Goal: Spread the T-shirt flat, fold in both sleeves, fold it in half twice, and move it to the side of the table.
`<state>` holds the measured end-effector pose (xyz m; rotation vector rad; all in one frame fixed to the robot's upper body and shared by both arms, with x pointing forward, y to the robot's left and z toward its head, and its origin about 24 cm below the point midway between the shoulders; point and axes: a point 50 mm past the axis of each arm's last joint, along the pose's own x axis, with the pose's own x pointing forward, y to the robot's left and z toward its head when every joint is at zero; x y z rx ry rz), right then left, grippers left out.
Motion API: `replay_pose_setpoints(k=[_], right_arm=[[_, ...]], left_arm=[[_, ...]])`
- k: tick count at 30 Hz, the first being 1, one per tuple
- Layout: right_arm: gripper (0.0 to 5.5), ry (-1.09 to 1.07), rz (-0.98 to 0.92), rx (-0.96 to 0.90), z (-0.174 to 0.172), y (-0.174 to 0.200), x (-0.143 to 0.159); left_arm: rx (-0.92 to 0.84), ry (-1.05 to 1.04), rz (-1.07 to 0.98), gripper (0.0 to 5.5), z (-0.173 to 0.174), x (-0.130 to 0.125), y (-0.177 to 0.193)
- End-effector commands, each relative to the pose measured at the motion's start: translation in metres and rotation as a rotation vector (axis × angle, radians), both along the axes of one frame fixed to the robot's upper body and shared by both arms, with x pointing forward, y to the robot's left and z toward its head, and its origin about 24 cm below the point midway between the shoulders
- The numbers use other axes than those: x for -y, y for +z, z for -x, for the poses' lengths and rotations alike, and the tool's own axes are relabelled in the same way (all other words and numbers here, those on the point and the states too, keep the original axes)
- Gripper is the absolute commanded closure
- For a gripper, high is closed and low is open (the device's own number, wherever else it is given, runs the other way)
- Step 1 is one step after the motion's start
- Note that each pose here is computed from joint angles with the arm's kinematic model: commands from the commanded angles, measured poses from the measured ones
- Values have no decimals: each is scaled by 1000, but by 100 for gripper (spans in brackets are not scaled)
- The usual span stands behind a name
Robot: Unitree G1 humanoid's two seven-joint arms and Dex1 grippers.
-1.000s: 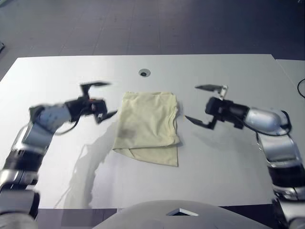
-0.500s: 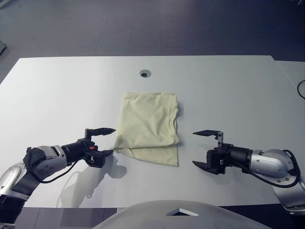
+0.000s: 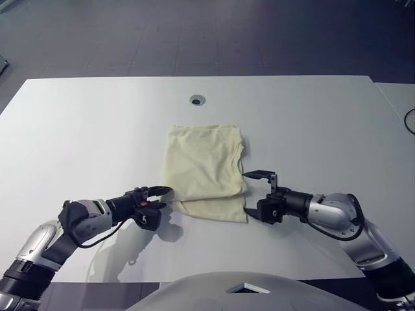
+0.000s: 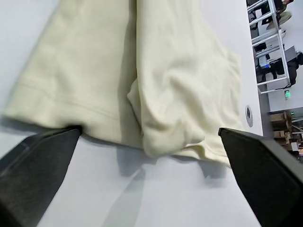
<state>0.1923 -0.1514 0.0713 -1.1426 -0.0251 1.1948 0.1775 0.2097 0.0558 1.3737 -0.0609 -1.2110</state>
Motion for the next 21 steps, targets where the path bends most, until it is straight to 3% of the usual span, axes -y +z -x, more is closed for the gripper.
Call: replay_pose_setpoints(k=[1, 8, 21], right_arm=[[42, 48, 48, 7, -4, -16, -3], [156, 64, 78, 23, -7, -20, 8], [383, 86, 82, 20, -9, -28, 8]], left_arm=[[-106, -22, -51, 435, 12, 0, -15], [-108, -34, -54, 546, 9, 0, -14], [-107, -70, -54, 547, 5, 2, -12]])
